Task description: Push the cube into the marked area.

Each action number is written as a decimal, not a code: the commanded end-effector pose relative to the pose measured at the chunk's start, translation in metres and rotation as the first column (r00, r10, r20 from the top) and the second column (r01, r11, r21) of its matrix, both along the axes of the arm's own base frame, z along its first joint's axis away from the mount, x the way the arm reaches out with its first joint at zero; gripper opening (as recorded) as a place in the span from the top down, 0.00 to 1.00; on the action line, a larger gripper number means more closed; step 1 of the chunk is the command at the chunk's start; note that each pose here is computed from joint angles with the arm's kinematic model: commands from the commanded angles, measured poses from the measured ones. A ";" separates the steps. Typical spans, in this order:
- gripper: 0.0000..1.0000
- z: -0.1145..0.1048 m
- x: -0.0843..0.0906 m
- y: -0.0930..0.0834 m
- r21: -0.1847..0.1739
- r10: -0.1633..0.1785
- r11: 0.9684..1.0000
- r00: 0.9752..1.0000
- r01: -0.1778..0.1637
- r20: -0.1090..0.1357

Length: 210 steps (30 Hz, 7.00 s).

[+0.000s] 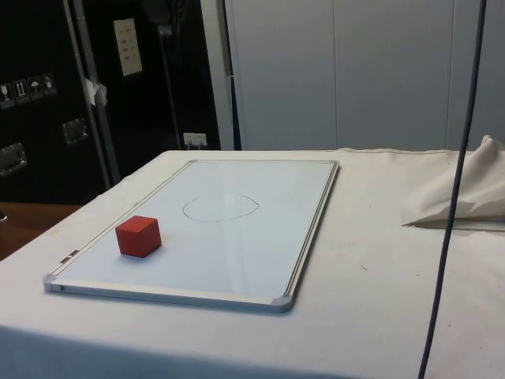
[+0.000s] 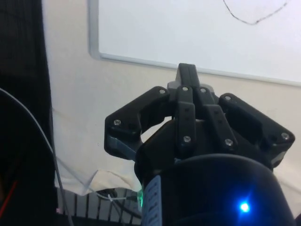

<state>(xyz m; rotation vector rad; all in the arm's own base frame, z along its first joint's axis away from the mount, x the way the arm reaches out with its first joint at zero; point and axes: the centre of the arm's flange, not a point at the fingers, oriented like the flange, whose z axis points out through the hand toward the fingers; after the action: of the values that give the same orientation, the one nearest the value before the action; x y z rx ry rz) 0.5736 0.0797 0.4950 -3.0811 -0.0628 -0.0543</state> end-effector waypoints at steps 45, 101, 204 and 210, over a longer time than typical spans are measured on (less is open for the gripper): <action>1.00 -0.138 0.066 0.134 0.008 0.017 1.000 1.000 -0.017 0.024; 1.00 -0.281 0.095 0.082 -0.035 -0.081 0.996 0.996 0.083 0.039; 1.00 -0.292 0.090 -0.039 -0.400 -0.236 0.878 0.965 0.261 0.112; 1.00 -0.296 0.078 -0.041 -0.379 -0.234 0.889 0.966 0.259 0.111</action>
<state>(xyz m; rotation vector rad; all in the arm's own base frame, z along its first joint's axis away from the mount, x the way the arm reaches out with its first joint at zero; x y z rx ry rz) 0.6535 0.0386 0.1989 -3.4777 0.3639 -0.1499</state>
